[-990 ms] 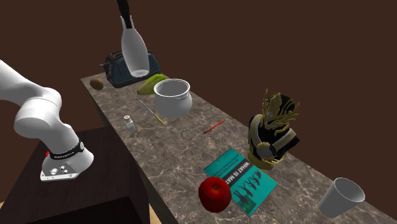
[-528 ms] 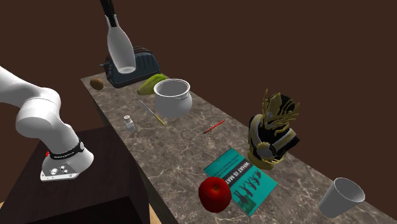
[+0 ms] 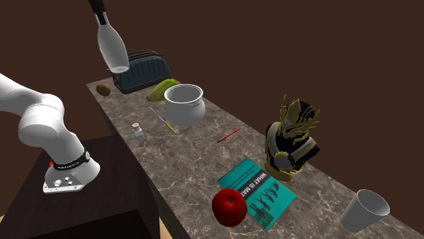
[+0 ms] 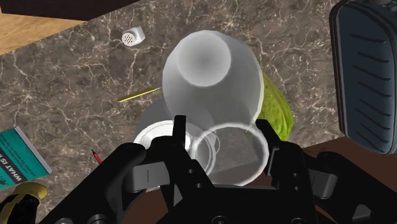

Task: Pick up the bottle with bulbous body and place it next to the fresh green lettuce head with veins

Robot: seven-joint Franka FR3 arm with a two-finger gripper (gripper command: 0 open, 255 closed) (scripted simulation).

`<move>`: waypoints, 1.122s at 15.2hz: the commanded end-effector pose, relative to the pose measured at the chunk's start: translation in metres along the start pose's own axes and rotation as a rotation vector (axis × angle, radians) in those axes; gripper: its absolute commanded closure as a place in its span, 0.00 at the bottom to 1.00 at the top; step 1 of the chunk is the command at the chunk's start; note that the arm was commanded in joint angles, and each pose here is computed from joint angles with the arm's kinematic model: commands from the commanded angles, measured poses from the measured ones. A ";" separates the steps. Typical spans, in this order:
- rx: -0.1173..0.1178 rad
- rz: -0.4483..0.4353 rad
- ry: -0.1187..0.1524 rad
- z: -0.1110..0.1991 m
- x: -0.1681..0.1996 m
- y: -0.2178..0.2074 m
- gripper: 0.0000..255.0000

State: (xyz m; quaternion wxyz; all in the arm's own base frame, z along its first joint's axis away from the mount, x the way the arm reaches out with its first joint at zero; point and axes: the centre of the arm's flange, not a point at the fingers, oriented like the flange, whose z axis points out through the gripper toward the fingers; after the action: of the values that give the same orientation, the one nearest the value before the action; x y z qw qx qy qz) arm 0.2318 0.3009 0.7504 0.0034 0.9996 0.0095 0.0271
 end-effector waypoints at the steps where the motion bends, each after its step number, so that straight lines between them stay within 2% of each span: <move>1: 0.000 0.003 0.000 0.006 -0.012 -0.010 1.00; 17: 0.000 0.003 0.000 0.091 -0.017 -0.011 1.00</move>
State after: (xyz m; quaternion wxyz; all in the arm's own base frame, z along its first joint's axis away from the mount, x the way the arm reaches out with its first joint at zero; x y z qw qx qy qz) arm 0.2200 0.3102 0.6637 0.0036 0.9996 0.0082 0.0270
